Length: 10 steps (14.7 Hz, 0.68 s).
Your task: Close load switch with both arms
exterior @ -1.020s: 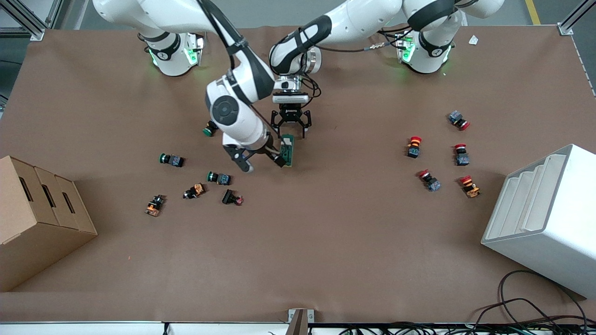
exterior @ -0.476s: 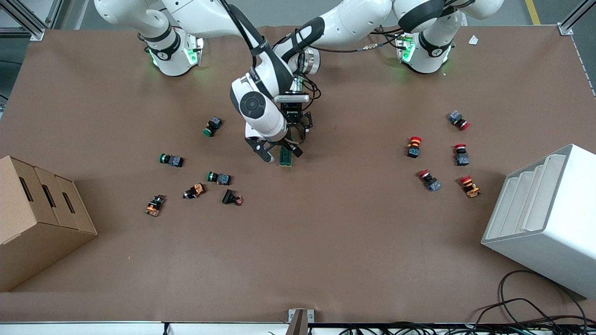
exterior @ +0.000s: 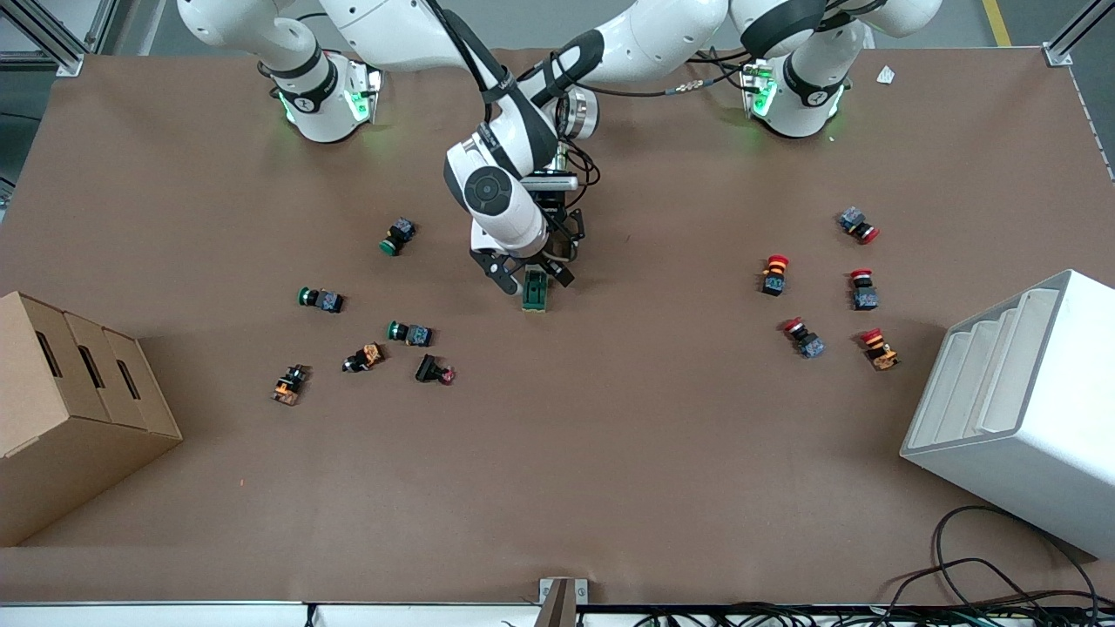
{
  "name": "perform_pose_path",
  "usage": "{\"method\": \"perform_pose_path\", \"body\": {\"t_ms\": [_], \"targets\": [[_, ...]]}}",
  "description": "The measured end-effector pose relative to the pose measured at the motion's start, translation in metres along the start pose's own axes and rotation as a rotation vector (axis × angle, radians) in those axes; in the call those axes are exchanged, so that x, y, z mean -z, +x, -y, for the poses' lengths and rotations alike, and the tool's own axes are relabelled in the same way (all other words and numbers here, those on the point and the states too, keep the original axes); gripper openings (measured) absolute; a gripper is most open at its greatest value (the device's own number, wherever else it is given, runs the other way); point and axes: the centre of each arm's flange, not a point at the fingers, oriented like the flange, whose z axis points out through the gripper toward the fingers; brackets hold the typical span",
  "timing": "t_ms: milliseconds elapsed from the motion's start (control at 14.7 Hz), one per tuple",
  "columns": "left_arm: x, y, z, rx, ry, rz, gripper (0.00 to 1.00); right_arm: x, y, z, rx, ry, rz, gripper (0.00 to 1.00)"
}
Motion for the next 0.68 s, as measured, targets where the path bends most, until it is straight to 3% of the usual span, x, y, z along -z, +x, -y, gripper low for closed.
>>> {"method": "perform_pose_path", "body": {"t_ms": [340,680], "targets": [[0.000,0.000,-0.008,0.011,-0.005,-0.003,1.00,0.011,0.015,0.010,-0.028,0.034,-0.006,1.00],[0.000,-0.003,-0.012,0.011,0.000,-0.020,1.00,0.022,0.025,0.017,-0.052,0.017,0.015,1.00]]}}
